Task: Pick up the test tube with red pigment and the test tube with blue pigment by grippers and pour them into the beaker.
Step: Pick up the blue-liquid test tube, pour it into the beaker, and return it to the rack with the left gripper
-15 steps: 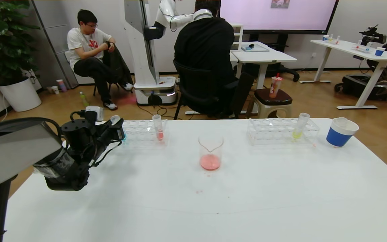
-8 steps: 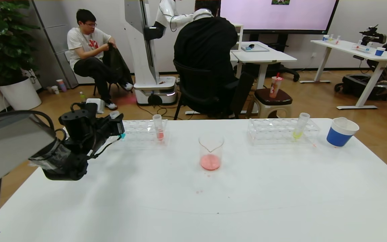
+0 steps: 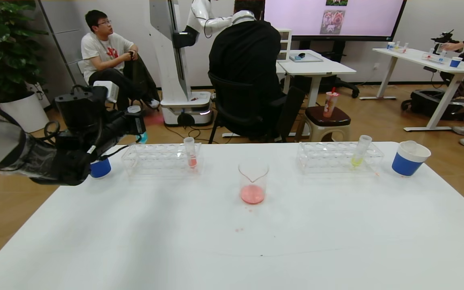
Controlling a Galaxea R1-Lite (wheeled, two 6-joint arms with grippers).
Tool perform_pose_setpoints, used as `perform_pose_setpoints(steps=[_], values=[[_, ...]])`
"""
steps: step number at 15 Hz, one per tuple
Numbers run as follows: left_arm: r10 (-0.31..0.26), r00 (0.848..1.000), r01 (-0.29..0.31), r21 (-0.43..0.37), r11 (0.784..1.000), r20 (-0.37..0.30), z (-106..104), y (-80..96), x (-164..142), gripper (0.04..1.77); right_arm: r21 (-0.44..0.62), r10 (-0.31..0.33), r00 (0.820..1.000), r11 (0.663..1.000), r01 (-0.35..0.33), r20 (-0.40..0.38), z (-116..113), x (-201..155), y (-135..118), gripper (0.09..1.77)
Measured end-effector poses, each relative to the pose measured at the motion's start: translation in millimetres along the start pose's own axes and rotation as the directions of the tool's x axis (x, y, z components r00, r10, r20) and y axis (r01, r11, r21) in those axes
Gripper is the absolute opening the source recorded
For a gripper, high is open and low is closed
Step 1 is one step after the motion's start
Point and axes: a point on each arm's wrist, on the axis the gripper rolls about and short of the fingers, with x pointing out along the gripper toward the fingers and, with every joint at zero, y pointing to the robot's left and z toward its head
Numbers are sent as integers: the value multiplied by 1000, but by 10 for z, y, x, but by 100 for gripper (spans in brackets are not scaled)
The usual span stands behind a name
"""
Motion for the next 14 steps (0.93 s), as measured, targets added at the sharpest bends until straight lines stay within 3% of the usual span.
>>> perform_pose_setpoints(steps=[2,4,7,8,10,12,14], values=[[-60,998,60,0,998,2,140,-148,-50,51,0,0,1000,1000,0,0,0,0,0,174],[-157,988,157,6,988,6,300,-364,-105,51,0,0,1000,1000,0,0,0,0,0,174],[-322,944,317,77,945,66,585,-729,-157,51,0,0,1000,1000,0,0,0,0,0,174],[-385,919,377,105,920,83,635,-865,-175,51,0,0,1000,1000,0,0,0,0,0,174],[-538,835,521,148,841,117,669,-1153,-225,51,0,0,1000,1000,0,0,0,0,0,174],[-613,772,573,234,786,169,626,-1407,-238,51,0,0,1000,1000,0,0,0,0,0,174],[-649,732,583,304,754,206,491,-1638,-215,51,0,0,1000,1000,0,0,0,0,0,174]])
